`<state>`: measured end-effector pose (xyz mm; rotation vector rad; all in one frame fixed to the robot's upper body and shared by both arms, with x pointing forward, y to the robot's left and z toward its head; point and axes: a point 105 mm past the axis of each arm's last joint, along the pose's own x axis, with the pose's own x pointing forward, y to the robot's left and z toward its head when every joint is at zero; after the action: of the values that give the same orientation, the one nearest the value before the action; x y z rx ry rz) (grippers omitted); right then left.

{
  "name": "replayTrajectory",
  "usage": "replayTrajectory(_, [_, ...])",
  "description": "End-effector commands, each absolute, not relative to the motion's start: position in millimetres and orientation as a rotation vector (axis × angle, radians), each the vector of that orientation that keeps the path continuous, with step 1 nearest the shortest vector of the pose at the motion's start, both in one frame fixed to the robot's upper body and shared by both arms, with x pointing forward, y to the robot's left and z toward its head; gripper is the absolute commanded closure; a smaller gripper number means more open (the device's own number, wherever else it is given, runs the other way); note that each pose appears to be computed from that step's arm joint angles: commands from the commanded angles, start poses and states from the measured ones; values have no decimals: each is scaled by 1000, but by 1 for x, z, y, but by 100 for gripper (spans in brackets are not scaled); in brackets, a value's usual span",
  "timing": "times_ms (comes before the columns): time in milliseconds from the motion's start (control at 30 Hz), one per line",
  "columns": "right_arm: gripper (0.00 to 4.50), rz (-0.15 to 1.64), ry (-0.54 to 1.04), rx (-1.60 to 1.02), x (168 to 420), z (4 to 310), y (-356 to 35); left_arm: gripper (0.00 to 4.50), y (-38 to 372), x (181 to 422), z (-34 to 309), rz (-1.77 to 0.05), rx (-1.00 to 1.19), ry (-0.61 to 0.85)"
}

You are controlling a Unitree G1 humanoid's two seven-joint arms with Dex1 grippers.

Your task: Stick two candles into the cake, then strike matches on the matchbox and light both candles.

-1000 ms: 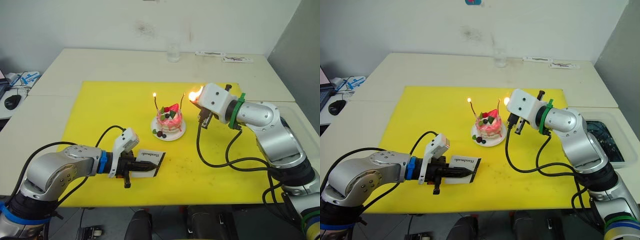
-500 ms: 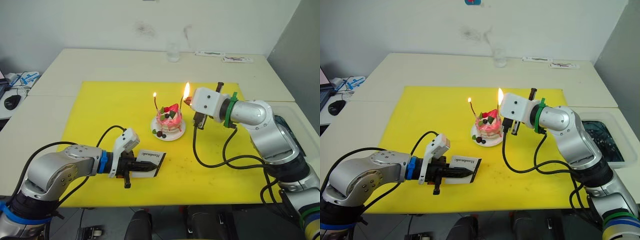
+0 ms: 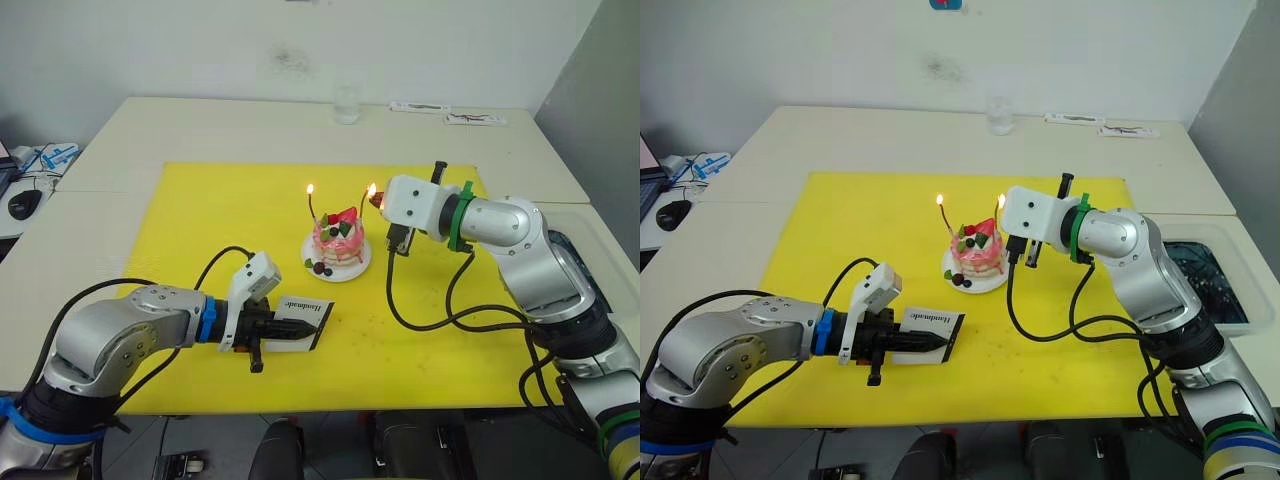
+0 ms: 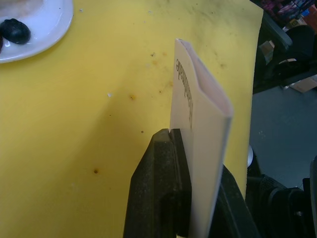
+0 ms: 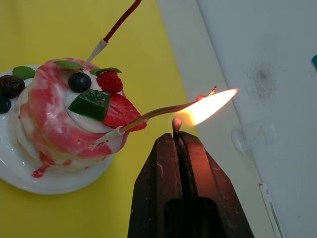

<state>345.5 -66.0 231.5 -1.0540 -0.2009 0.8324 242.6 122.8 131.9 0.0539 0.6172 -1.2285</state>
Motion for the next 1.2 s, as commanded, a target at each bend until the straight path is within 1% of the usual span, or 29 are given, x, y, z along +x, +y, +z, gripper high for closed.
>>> replayTrajectory(33, [447, 823, -269, -1096, 343, 247, -62, 450, 116, 240, 140, -1262, 74, 585])
replayTrajectory(733, [447, 811, -305, -1152, 344, 255, -61, 450, 114, 240, 141, -1268, 76, 588])
replayTrajectory(1200, [447, 821, -304, -1179, 344, 255, -63, 450, 114, 241, 141, -1264, 70, 586])
